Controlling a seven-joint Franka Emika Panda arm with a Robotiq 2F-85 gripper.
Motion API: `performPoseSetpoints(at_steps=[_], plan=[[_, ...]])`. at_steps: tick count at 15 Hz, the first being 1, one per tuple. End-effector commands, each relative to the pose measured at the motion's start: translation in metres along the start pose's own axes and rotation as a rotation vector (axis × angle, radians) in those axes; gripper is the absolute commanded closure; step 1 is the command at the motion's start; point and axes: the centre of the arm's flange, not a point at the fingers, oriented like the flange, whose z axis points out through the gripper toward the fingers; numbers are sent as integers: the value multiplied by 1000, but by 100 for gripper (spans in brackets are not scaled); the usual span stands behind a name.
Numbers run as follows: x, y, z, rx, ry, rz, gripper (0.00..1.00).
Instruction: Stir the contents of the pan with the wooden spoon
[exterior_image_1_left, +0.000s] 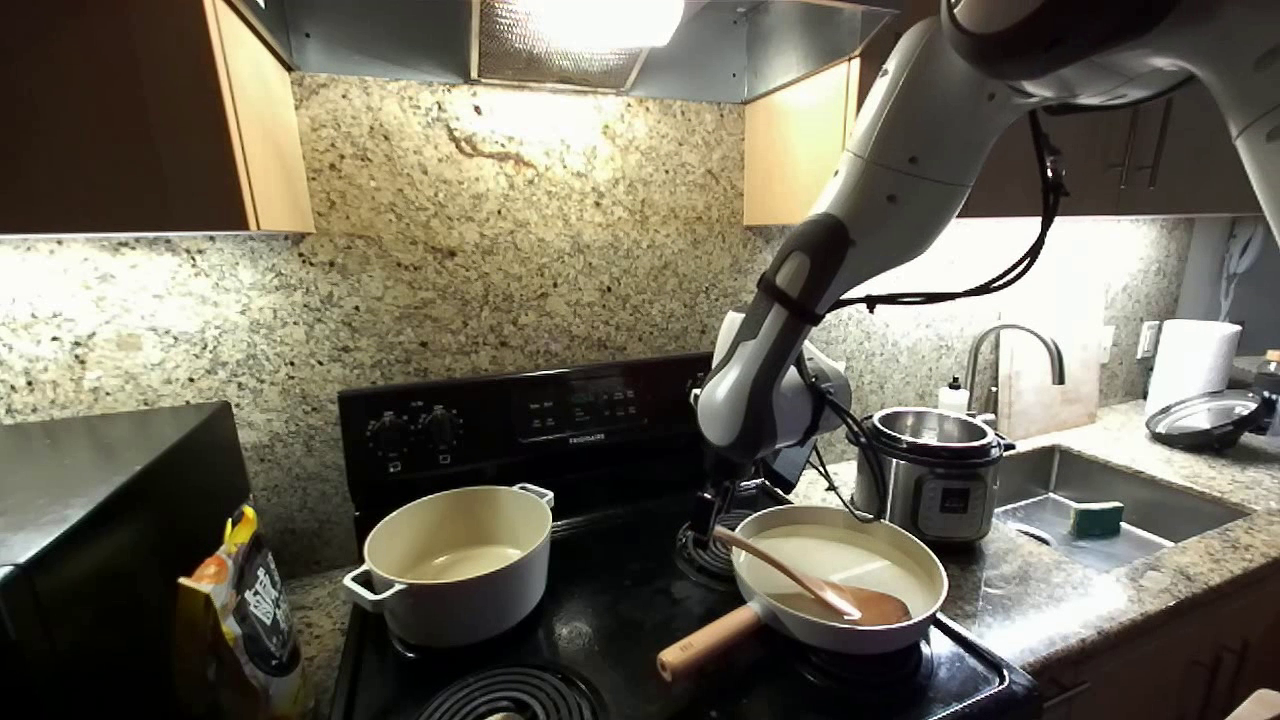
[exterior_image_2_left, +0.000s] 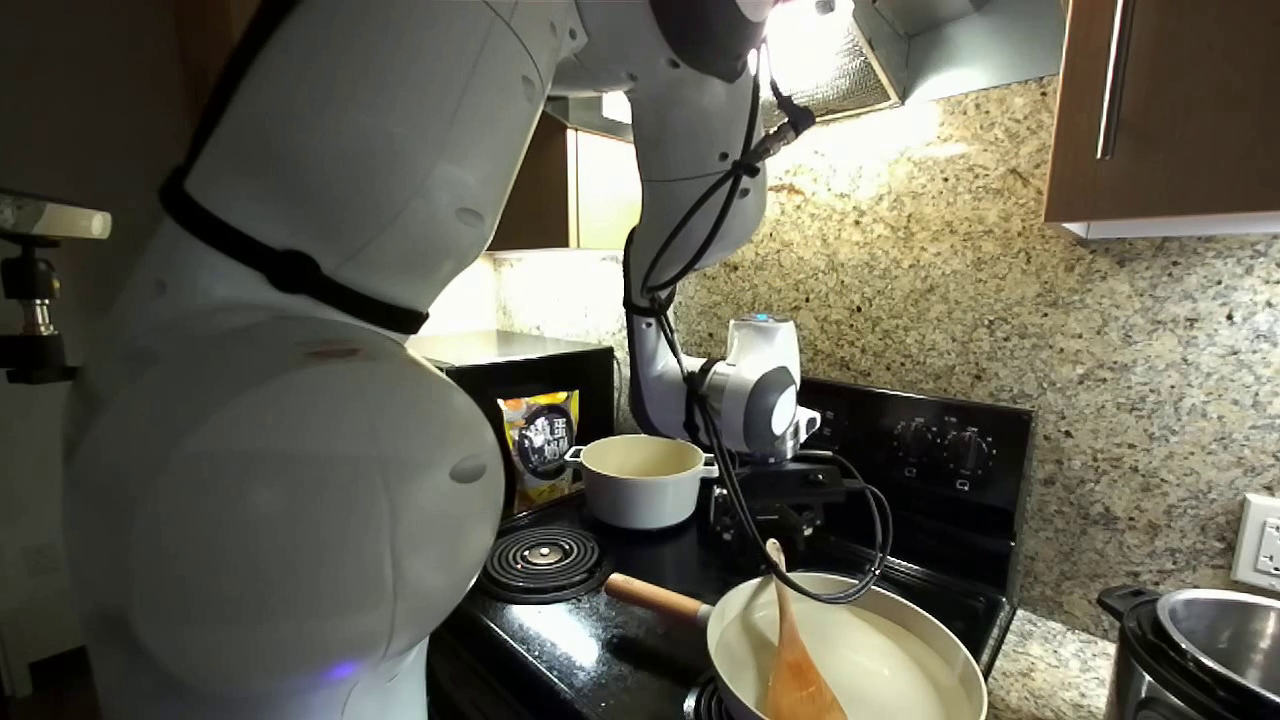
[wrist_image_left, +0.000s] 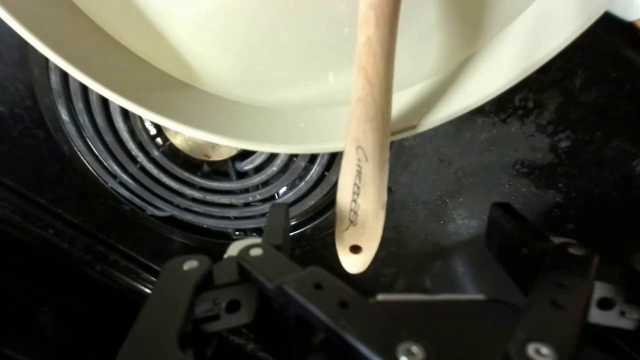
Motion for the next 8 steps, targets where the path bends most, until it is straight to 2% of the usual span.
performPoseSetpoints(at_steps=[1, 2, 3, 5, 8], plan=[[3, 9, 6, -18, 16, -9, 0], [4, 10, 7, -20, 14, -15, 0], [4, 8, 6, -19, 10, -26, 25], [7, 9, 7, -13, 2, -38, 32], [11, 12, 10, 3, -14, -48, 53]])
